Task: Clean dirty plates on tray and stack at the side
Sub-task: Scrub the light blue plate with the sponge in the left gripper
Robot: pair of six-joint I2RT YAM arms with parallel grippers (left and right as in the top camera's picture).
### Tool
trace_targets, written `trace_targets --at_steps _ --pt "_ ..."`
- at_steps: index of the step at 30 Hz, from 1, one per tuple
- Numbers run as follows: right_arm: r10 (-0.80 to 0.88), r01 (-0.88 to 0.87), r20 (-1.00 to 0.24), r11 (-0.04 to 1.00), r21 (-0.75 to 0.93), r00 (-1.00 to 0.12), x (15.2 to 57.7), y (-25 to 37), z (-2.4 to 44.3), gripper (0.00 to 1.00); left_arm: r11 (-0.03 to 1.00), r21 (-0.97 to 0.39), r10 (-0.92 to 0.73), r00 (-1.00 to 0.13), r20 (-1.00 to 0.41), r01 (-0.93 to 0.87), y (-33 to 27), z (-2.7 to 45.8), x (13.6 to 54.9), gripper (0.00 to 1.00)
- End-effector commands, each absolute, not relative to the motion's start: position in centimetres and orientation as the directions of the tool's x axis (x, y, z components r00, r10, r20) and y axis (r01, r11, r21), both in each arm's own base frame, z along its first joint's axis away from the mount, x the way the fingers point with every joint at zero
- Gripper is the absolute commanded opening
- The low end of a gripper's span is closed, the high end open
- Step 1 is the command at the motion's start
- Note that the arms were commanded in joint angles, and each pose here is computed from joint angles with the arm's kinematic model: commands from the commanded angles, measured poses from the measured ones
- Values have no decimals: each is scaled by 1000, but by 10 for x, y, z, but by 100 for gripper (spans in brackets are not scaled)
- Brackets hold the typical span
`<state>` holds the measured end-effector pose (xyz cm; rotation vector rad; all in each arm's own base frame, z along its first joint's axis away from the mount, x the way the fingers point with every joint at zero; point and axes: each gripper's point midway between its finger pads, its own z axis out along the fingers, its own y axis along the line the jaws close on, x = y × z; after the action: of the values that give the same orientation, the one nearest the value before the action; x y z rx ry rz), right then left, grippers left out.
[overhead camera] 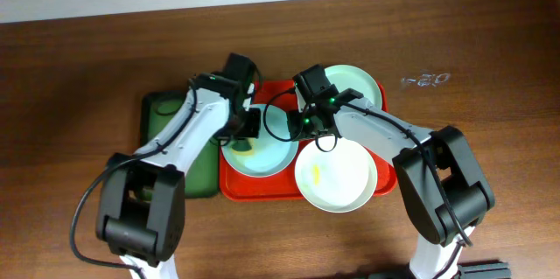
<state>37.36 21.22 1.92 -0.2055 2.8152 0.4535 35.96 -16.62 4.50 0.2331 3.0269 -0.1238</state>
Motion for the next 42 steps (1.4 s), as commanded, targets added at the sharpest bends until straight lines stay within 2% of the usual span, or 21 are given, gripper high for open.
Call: trace_targets --at_steps 1,5,8,9,10,12,13,15,17,21,28,30,32,34,35,38,42 --pt "-107 -194 -289 936 293 -951 370 217 16 4 996 6 90 -987 -131 90 -153 29 359 0" --pt "-107 -194 -289 936 293 -951 370 217 16 4 998 -13 65 -991 -118 67 -150 2 346 0" --pt "-107 -194 -289 936 293 -951 370 217 16 4 971 -220 75 -995 -71 89 -185 -1 333 0" --pt "-107 -194 -289 936 293 -951 370 217 16 4 933 -341 95 -993 -77 115 -207 5 334 0" --pt "-107 -194 -289 936 293 -951 370 217 16 4 904 -407 102 -991 -92 131 -220 11 337 0" --pt "-107 -194 -289 936 293 -951 370 217 16 4 882 -446 103 -985 -136 154 -230 24 349 0" --pt "-107 -194 -289 936 293 -951 370 217 16 4 893 -423 98 -983 -158 157 -228 34 357 0" --pt "-107 -194 -289 936 293 -951 370 217 16 4 977 -181 67 -968 -243 113 -185 69 374 0" --pt "-107 -194 -289 936 293 -951 370 217 16 4 993 -76 61 -959 -278 85 -164 78 376 0" --pt "-107 -194 -289 936 293 -951 370 217 16 4 995 -53 67 -969 -237 82 -162 61 372 0" --pt "-107 -194 -289 936 293 -951 370 217 16 4 996 -24 81 -996 -46 82 -162 -20 356 0" --pt "-107 -194 -290 936 293 -951 370 217 17 4 983 -147 109 -994 12 106 -186 -27 343 0" --pt "-107 -194 -290 936 293 -951 370 217 17 4 924 -331 203 -979 7 189 -225 -16 336 0" --pt "-107 -194 -290 936 293 -951 370 217 17 4 897 -380 237 -972 -15 224 -236 1 341 0" --pt "-107 -194 -290 936 293 -951 370 217 17 4 906 -356 237 -971 -24 230 -233 8 346 0" --pt "-107 -194 -290 936 293 -951 370 217 17 4 965 -140 222 -975 -1 220 -197 20 352 0" --pt "-107 -194 -289 936 293 -951 370 217 16 4 975 35 220 -975 32 221 -164 18 348 0"
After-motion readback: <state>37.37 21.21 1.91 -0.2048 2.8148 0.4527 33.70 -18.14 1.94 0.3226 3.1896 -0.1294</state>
